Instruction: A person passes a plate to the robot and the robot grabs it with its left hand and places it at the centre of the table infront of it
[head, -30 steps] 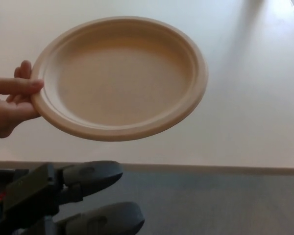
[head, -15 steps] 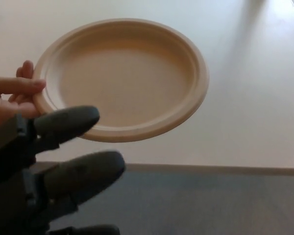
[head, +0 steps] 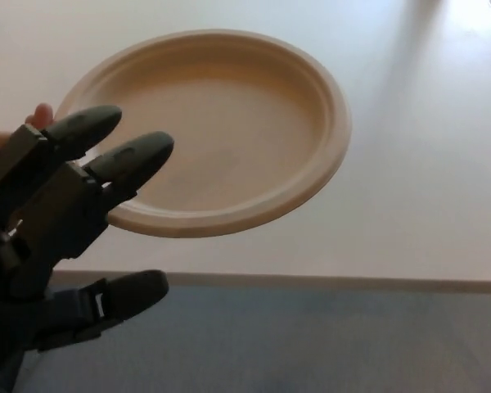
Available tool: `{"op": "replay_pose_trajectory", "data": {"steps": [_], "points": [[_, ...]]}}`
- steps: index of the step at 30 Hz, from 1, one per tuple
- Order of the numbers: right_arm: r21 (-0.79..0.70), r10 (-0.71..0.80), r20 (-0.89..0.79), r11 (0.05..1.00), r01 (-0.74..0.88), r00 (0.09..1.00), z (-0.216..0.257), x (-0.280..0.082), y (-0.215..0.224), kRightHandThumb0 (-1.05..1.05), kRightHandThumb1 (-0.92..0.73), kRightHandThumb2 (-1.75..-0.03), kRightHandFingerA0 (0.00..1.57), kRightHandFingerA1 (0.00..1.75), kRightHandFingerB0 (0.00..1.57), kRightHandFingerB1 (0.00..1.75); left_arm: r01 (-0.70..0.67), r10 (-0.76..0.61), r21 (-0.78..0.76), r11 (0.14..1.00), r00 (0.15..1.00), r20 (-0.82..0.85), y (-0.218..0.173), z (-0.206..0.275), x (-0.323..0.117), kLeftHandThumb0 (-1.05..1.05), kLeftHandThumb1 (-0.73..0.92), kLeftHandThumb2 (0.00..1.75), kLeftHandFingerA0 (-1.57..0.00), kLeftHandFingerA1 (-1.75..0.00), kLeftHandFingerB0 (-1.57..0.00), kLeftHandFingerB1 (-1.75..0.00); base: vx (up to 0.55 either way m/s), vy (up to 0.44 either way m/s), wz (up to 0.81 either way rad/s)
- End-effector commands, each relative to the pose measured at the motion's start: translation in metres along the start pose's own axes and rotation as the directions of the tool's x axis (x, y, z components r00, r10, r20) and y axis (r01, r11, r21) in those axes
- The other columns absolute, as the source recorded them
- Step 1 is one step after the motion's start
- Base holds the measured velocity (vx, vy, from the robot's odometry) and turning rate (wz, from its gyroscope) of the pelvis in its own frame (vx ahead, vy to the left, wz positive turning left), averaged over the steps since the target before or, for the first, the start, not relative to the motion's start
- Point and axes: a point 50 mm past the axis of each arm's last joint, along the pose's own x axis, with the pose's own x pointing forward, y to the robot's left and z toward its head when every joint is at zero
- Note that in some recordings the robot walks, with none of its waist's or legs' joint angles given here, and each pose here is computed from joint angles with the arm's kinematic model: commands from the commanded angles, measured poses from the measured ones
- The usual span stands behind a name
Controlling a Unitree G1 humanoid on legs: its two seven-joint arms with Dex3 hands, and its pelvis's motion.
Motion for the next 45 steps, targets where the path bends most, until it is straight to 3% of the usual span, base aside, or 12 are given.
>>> {"op": "replay_pose_trajectory", "data": {"steps": [1, 4, 5, 9, 11, 20, 21, 33, 34, 36, 37, 45], "points": [[0.022, -0.016, -0.013, 1.000, 0.016, 1.000, -0.001, -0.002, -0.010, -0.45, -0.62, -0.58, 0.59, 0.64, 0.31, 0.46, 0.237, -0.208, 0.327, 0.915, 0.970, -0.122, -0.017, 0.001, -0.005, -0.35, 0.27, 0.87, 0.00, -0.49, 0.00, -0.48, 0.00, 0.000, 0.00], [0.025, -0.015, -0.013, 1.000, 0.016, 1.000, -0.002, -0.002, -0.010, -0.45, -0.62, -0.58, 0.59, 0.64, 0.31, 0.46, 0.255, -0.220, 0.349, 0.902, 0.966, -0.138, -0.019, 0.004, -0.006, -0.35, 0.27, 0.87, 0.00, -0.49, 0.00, -0.48, 0.00, 0.000, 0.00], [0.018, -0.014, -0.010, 1.000, 0.014, 1.000, -0.001, -0.002, -0.010, -0.45, -0.64, -0.58, 0.58, 0.61, 0.29, 0.45, 0.276, -0.228, 0.378, 0.884, 0.959, -0.167, -0.023, 0.015, -0.007, -0.62, 0.38, 0.75, -0.06, -0.36, -0.06, -0.36, 0.00, 0.000, 0.00], [0.017, -0.019, -0.005, 1.000, 0.019, 1.000, 0.002, -0.003, -0.013, -0.45, -0.64, -0.58, 0.58, 0.61, 0.29, 0.44, 0.316, -0.232, 0.442, 0.840, 0.944, -0.233, -0.027, 0.034, -0.005, -0.68, 0.41, 0.73, -0.10, -0.29, -0.09, -0.28, 0.00, 0.000, 0.00], [0.001, -0.019, 0.001, 1.000, 0.019, 1.000, 0.001, -0.003, -0.013, -0.46, -0.63, -0.58, 0.60, 0.61, 0.30, 0.44, 0.320, -0.233, 0.441, 0.839, 0.942, -0.240, -0.032, 0.045, -0.002, -0.34, 0.28, 0.87, -0.01, -0.50, 0.00, -0.48, 0.00, 0.000, 0.00], [0.033, -0.034, 0.008, 0.999, 0.034, 0.999, 0.007, -0.003, -0.018, -0.46, -0.62, -0.58, 0.60, 0.62, 0.30, 0.44, 0.288, -0.204, 0.497, 0.819, 0.955, -0.217, -0.047, 0.047, 0.020, -0.33, 0.33, 0.89, 0.00, -0.49, 0.00, -0.47, 0.00, 0.000, 0.00], [0.020, -0.040, 0.009, 0.999, 0.039, 0.999, 0.009, -0.003, -0.019, -0.47, -0.63, -0.58, 0.62, 0.62, 0.31, 0.44, 0.286, -0.202, 0.504, 0.815, 0.955, -0.216, -0.048, 0.045, 0.022, -0.53, 0.51, 0.56, -0.18, -0.32, -0.16, -0.28, 0.00, 0.000, 0.00], [0.017, -0.038, 0.036, 0.999, 0.038, 0.999, 0.018, -0.003, -0.024, -0.45, -0.62, -0.58, 0.58, 0.64, 0.31, 0.46, 0.314, -0.188, 0.570, 0.759, 0.944, -0.270, -0.060, 0.022, 0.044, -0.48, 0.50, 0.56, -0.22, -0.32, -0.17, -0.29, 0.00, 0.000, 0.00], [0.010, -0.038, 0.040, 0.999, 0.038, 0.998, 0.019, -0.003, -0.024, -0.47, -0.62, -0.58, 0.58, 0.63, 0.31, 0.46, 0.315, -0.183, 0.575, 0.755, 0.943, -0.277, -0.061, 0.020, 0.047, -0.27, 0.37, 0.91, -0.06, -0.50, -0.06, -0.49, 0.00, 0.000, 0.00], [-0.004, -0.037, 0.046, 0.999, 0.037, 0.998, 0.021, -0.002, -0.024, -0.47, -0.62, -0.58, 0.58, 0.63, 0.31, 0.46, 0.316, -0.176, 0.581, 0.750, 0.942, -0.285, -0.062, 0.017, 0.051, -0.27, 0.37, 0.91, -0.06, -0.50, -0.06, -0.49, 0.00, 0.000, 0.00], [0.000, -0.038, 0.048, 0.999, 0.038, 0.998, 0.021, -0.003, -0.024, -0.47, -0.61, -0.57, 0.60, 0.64, 0.31, 0.46, 0.326, -0.180, 0.584, 0.744, 0.939, -0.294, -0.063, 0.015, 0.053, -0.49, 0.48, 0.65, -0.16, -0.37, -0.14, -0.35, 0.00, 0.000, 0.00], [0.004, -0.052, 0.046, 0.999, 0.052, 0.998, 0.026, -0.002, -0.028, -0.49, -0.62, -0.58, 0.59, 0.61, 0.31, 0.43, 0.308, -0.156, 0.586, 0.749, 0.942, -0.296, -0.069, 0.009, 0.064, -0.26, 0.51, 0.57, -0.18, -0.35, -0.16, -0.32, 0.00, 0.000, 0.00]]}}
